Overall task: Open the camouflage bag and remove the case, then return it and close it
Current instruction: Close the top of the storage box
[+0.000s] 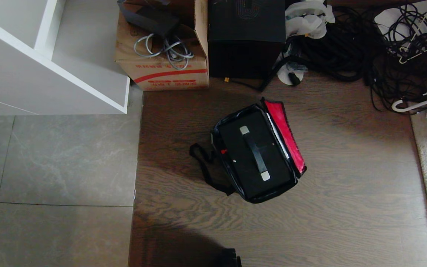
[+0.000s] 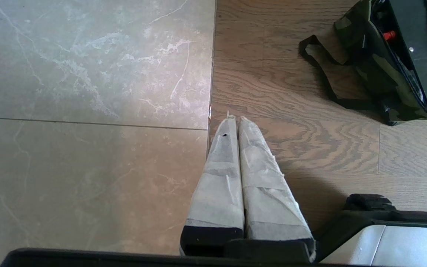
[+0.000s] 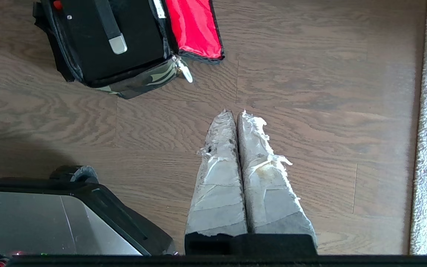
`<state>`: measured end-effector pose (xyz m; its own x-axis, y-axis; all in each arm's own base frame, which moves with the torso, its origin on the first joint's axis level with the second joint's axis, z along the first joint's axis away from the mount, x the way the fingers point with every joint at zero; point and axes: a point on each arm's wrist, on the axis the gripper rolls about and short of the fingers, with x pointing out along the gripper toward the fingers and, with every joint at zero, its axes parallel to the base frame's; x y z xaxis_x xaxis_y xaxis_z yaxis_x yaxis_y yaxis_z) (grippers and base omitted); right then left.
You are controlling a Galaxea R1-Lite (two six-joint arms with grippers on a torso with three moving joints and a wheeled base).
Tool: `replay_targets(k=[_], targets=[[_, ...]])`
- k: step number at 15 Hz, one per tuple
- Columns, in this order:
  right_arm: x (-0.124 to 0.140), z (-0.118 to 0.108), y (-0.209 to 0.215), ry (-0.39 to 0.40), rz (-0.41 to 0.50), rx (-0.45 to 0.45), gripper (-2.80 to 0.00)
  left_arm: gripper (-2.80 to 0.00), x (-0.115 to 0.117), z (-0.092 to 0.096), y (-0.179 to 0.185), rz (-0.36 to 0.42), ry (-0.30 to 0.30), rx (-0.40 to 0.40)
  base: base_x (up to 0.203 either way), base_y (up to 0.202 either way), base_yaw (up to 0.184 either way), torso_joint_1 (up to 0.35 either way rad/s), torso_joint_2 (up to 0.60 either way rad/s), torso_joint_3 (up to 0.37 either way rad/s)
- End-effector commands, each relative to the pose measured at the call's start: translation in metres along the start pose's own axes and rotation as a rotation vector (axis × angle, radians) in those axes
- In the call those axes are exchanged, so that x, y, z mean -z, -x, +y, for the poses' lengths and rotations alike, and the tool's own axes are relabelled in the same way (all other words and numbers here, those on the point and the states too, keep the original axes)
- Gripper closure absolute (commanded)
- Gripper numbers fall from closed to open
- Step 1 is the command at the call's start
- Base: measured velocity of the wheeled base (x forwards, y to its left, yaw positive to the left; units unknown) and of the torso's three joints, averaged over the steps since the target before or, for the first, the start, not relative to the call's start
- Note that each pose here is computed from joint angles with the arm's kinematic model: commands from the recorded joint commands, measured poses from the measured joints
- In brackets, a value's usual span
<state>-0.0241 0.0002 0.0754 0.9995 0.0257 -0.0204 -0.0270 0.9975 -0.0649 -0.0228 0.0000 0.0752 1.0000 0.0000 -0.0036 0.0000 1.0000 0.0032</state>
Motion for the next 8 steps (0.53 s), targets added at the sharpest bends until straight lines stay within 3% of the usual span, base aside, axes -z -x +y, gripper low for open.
replay_targets(k=[1,8], targets=[[0.0002,0.0,-0.0003,0.001,0.004,-0.001,0.0,0.0,0.0,0.0,-0.0001,0.001,0.0,0.0,0.0,0.0,0.0,0.0,0.0,0.0],[-0.0001,0.0,-0.0002,0.001,0.003,-0.001,0.0,0.0,0.0,0.0,-0.0001,0.001,0.0,0.0,0.0,0.0,0.0,0.0,0.0,0.0]])
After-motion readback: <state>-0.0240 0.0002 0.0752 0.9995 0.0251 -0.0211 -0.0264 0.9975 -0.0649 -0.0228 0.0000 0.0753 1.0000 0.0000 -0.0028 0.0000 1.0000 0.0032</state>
